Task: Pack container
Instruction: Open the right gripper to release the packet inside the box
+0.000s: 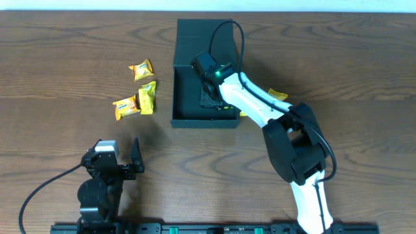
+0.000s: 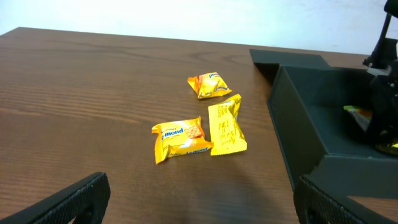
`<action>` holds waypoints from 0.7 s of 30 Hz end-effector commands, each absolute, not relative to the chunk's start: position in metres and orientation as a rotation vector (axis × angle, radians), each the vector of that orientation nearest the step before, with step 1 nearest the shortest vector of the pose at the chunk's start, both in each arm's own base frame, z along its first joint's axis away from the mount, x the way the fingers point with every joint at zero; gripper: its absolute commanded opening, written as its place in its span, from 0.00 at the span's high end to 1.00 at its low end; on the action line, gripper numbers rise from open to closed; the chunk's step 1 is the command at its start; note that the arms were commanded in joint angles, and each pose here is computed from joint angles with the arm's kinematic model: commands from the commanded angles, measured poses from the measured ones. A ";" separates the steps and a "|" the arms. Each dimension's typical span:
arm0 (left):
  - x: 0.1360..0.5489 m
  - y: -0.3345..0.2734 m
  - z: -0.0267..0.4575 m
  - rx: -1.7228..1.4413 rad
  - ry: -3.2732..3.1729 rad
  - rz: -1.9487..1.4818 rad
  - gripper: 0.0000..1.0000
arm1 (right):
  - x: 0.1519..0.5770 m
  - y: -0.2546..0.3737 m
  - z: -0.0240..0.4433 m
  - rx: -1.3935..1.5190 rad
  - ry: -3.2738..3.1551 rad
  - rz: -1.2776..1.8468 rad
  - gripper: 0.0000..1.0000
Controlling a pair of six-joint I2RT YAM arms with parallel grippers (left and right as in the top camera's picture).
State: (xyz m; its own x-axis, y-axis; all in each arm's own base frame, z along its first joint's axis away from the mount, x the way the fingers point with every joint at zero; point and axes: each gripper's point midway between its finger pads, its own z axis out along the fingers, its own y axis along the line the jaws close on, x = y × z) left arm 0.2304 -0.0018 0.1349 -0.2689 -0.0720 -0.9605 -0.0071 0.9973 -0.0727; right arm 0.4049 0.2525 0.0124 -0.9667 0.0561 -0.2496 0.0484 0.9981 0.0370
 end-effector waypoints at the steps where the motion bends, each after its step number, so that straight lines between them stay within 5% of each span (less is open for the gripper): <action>1: 0.228 0.001 0.121 -0.073 1.884 -0.054 0.04 | 0.412 0.258 0.015 0.057 2.865 0.064 0.98; 21: 0.228 0.001 0.121 -0.073 1.885 -0.054 0.05 | 0.436 0.247 0.013 -0.040 2.752 -0.070 0.98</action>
State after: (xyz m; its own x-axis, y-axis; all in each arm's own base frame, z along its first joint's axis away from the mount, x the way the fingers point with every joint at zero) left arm 0.2304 -0.0018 0.1349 -0.2689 -0.0720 -0.9605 -0.0071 0.9973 -0.0727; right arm 0.4307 0.2518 0.0206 -0.9291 -0.0103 -0.3696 -0.0089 0.9999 -0.0054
